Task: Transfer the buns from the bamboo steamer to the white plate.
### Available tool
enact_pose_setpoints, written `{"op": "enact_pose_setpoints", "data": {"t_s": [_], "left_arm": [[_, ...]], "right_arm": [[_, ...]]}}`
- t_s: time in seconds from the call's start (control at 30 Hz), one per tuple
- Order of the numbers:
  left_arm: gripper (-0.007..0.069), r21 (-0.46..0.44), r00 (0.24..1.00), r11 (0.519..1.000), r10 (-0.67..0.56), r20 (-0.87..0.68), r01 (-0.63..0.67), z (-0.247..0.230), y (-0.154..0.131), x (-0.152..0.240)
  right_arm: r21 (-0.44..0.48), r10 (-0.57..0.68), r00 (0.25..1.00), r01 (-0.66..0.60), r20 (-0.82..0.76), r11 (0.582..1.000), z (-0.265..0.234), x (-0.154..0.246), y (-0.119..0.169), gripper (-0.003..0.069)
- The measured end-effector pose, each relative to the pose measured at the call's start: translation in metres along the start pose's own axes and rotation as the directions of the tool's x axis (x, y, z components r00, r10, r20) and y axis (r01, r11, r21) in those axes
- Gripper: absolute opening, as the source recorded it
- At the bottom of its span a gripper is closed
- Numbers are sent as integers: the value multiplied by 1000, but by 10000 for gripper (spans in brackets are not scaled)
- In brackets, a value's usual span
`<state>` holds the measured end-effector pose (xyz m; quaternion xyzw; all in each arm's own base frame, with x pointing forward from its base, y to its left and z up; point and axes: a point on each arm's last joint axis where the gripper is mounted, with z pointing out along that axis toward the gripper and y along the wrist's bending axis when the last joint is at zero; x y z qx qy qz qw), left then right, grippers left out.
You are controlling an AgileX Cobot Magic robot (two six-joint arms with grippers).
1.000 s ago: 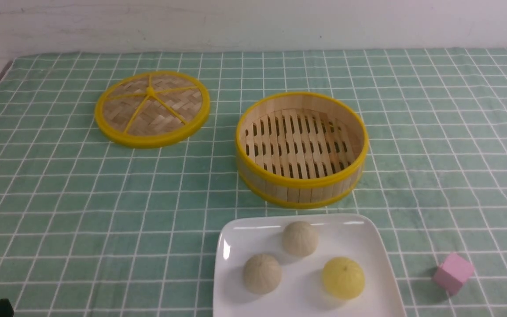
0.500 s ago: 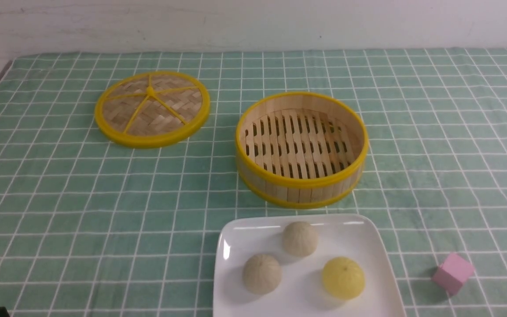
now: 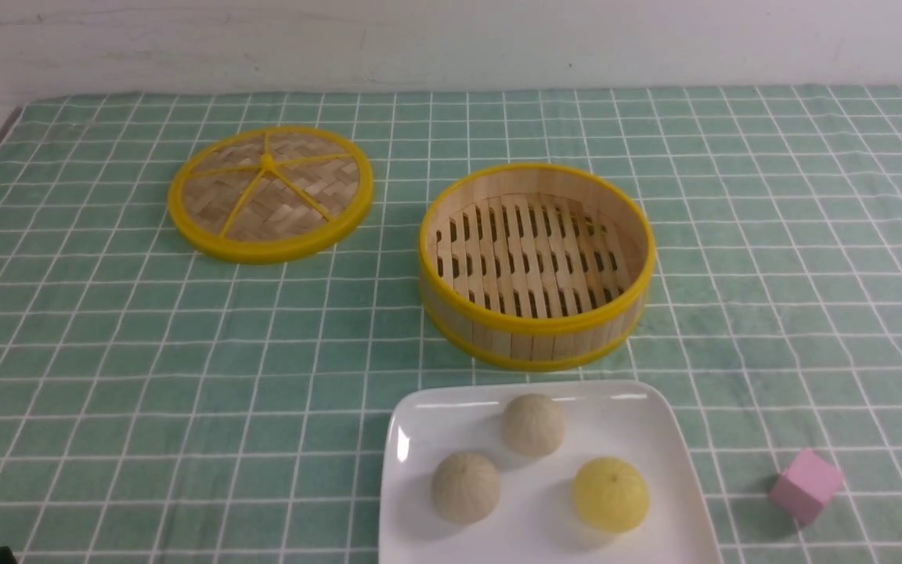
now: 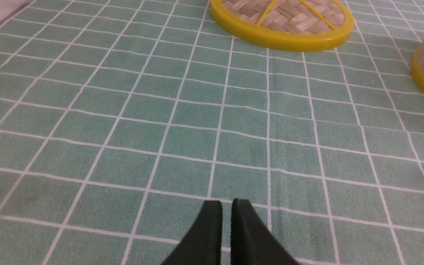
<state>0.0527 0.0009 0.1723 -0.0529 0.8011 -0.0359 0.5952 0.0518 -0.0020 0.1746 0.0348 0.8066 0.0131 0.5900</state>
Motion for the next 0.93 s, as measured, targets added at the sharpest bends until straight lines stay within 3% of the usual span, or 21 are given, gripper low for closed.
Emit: {"op": "enact_pose_setpoints", "data": {"t_s": [0.93], "left_arm": [[90, 0, 1000, 1000, 0, -1, 0, 0, 0, 0]], "right_arm": [[0, 0, 1000, 0, 0, 1000, 0, 0, 0, 103]]}}
